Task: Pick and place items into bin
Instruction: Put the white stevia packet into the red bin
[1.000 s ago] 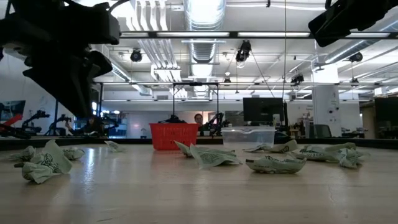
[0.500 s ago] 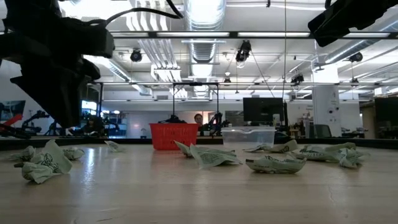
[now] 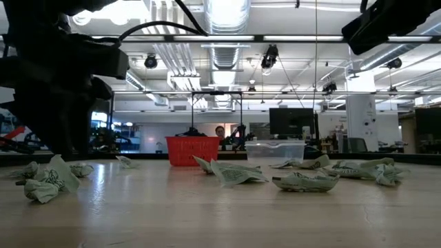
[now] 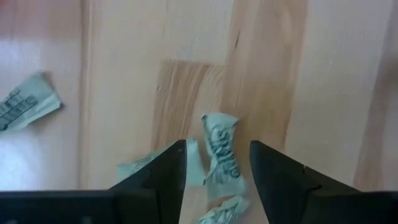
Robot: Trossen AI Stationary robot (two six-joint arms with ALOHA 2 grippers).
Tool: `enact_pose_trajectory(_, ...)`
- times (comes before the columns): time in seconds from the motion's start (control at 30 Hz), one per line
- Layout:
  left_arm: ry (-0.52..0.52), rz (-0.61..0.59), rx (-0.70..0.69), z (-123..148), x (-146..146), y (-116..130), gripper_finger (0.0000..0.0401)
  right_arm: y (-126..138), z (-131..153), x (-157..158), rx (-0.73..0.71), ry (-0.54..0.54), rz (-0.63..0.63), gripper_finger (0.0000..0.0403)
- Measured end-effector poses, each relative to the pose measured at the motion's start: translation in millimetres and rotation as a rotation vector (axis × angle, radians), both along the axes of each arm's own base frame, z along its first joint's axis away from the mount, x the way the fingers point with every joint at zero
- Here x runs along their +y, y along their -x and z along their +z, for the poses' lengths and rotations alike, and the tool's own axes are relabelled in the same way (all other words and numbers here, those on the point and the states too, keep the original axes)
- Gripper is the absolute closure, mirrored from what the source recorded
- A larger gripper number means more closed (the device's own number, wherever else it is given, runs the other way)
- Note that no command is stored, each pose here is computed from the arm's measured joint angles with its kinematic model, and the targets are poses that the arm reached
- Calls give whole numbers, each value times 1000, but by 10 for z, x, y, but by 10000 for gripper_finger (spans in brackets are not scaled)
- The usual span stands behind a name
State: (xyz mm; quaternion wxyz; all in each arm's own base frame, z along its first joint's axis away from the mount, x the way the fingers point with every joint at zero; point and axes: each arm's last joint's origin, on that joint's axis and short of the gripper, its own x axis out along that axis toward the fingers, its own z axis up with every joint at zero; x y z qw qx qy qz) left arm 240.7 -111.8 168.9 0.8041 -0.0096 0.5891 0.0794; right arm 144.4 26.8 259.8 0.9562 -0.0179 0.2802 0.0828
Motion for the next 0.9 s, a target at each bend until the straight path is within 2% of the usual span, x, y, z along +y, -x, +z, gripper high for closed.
enact_pose_trajectory(0.4,0,-21,-9,-19,-1,-2,241,1,-124,0,28,5,0,335)
enact_pose_trajectory(0.77,-1,-25,-22,-107,14,28,242,-7,-121,2,18,-2,0,335)
enact_pose_trajectory(0.9,15,-47,-50,-170,12,33,255,-10,-115,3,12,-5,-1,335)
